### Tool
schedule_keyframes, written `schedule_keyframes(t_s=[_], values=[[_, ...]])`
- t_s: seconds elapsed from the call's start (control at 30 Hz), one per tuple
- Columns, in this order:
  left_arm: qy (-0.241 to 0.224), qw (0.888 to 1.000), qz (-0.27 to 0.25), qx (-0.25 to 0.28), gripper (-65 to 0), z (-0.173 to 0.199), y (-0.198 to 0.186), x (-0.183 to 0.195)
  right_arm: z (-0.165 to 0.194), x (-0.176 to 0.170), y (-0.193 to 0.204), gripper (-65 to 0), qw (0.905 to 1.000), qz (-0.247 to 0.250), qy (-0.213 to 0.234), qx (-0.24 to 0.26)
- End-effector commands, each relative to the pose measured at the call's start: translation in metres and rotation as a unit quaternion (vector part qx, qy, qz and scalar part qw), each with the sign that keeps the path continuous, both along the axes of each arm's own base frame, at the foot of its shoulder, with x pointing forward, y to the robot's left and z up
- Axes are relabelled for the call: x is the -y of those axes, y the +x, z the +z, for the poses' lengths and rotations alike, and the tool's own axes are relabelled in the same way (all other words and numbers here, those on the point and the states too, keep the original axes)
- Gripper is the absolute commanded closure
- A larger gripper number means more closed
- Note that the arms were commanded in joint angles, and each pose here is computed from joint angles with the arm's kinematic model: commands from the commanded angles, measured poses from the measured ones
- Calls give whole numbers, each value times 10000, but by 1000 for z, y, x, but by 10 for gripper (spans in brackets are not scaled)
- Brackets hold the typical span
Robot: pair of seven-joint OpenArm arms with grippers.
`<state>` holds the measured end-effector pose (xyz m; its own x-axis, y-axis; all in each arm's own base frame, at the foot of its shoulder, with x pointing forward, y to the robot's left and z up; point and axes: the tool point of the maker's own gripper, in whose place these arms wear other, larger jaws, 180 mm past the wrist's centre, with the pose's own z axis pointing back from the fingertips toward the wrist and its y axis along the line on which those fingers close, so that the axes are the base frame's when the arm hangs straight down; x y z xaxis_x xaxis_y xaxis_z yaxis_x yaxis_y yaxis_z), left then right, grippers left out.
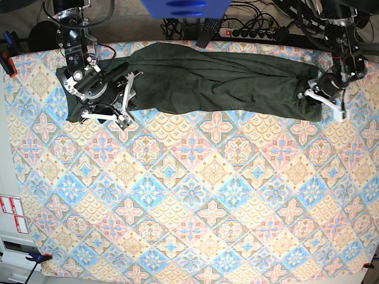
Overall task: Fold the T-shirt properly
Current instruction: 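Fold the shirt end with the left gripper toward the middle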
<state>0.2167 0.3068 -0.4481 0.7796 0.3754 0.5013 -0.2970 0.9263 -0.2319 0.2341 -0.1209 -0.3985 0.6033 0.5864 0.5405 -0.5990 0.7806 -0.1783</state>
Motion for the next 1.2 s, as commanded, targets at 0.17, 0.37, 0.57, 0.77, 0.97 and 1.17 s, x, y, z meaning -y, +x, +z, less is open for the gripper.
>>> schedule_keyframes(t_s=[0.17,0.37,0.57,0.77,0.97,1.17], values=[[664,9962,-20,569,0,32,31,-34,7,1,6,-232,9999,6,12,157],[905,9932,-59,733,0,45,42,-47,8,1,7,-232,9998,13,15,176],[927,9902,-482,923,0,61,32,-15,8,2,7,-232,9998,6,6,180],[429,9868,-1058,1145,0,76,23,69,11,13,10,-232,9996,-121,-61,231],[-168,9875,-1055,1160,0,80,19,121,17,39,17,-232,9981,-486,-158,345],[-685,9839,-1236,1097,0,72,16,170,21,54,20,-232,9964,-702,-225,407]])
